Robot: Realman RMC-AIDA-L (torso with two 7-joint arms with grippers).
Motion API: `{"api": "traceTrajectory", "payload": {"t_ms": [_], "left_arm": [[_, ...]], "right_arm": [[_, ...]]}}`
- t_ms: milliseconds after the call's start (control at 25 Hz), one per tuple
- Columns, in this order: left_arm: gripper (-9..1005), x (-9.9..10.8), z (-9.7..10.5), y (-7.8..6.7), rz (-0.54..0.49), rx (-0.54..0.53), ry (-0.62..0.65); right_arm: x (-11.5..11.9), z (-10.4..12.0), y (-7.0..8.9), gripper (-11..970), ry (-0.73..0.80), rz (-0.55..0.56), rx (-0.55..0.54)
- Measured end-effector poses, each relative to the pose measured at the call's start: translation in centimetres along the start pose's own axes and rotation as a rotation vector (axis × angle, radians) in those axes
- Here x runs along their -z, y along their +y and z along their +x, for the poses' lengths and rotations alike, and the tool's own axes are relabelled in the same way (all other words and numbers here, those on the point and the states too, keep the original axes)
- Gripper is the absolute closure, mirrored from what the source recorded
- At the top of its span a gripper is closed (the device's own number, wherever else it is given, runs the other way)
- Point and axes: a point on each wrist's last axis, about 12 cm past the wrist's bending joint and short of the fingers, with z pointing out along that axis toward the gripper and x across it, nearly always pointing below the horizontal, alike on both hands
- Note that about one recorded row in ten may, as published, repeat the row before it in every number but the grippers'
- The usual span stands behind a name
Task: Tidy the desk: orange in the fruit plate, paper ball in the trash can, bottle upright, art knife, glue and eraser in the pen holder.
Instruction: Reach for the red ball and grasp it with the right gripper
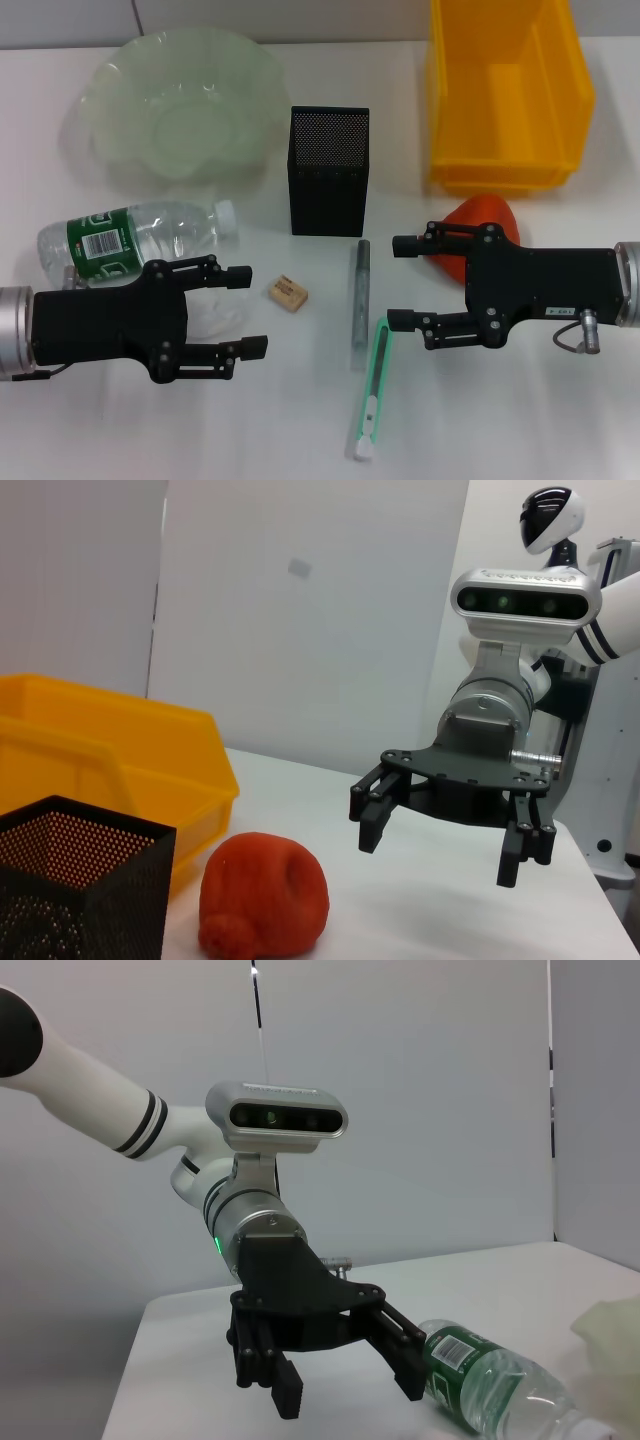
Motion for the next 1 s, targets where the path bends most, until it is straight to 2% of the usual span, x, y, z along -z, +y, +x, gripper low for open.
{"api": "traceTrajectory", "payload": {"t_ms": [800, 1000], "left_arm": [[207, -0.2, -0.1, 0.3, -0.007, -0.007, 0.011], [212, -0.3, 0.0, 0.3, -0.011, -0.011, 0.013]], "right_arm": [[-0.1, -0.3, -0.3, 180, 0.002, -0.004, -0.001], [1.1, -1.5, -1.1, 183, 0.021, 0.005, -0.027]]}}
